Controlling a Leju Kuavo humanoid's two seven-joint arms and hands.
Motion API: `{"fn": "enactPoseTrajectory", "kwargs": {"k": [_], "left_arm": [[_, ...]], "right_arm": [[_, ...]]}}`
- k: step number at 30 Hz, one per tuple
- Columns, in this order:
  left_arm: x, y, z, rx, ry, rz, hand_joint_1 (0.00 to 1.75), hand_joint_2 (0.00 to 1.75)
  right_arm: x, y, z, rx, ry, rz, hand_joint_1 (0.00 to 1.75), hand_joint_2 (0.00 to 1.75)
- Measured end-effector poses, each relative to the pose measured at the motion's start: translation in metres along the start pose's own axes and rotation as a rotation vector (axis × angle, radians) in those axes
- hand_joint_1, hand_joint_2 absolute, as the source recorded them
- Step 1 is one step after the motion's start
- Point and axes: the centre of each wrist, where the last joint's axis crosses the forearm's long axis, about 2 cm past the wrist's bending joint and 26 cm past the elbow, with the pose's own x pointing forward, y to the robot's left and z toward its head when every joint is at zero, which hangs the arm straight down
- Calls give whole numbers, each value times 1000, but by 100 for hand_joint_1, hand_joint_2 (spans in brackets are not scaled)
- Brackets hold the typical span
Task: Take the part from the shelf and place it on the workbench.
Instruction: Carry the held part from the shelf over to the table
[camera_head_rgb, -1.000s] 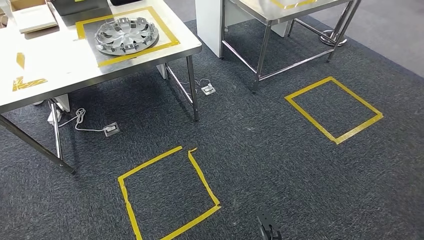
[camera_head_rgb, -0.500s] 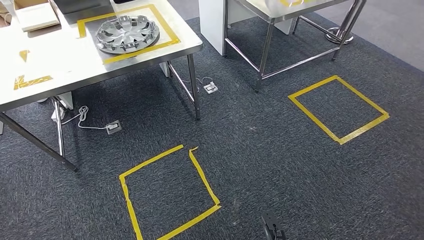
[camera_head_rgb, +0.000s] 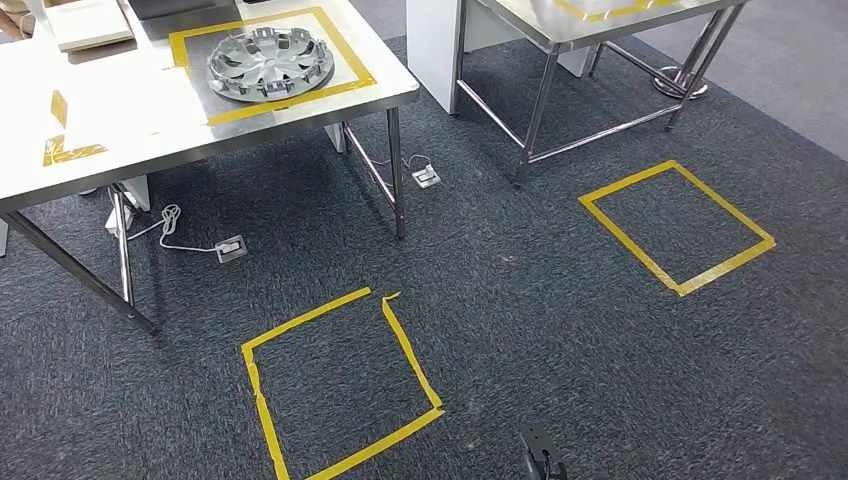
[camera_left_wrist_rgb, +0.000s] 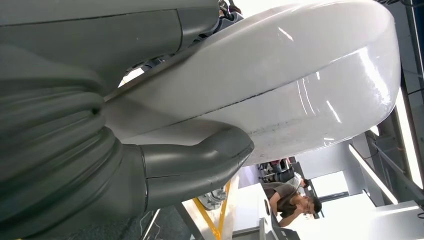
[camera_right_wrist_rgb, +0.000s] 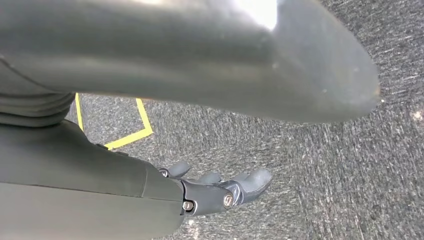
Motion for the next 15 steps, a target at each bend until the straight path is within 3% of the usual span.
{"fn": "enactPoseTrajectory", "kwargs": {"k": [15], "left_arm": [[1, 0, 2, -7, 1, -4, 175, 175]], "right_arm": [[-1, 0, 0, 1, 0, 2, 0, 0]]}}
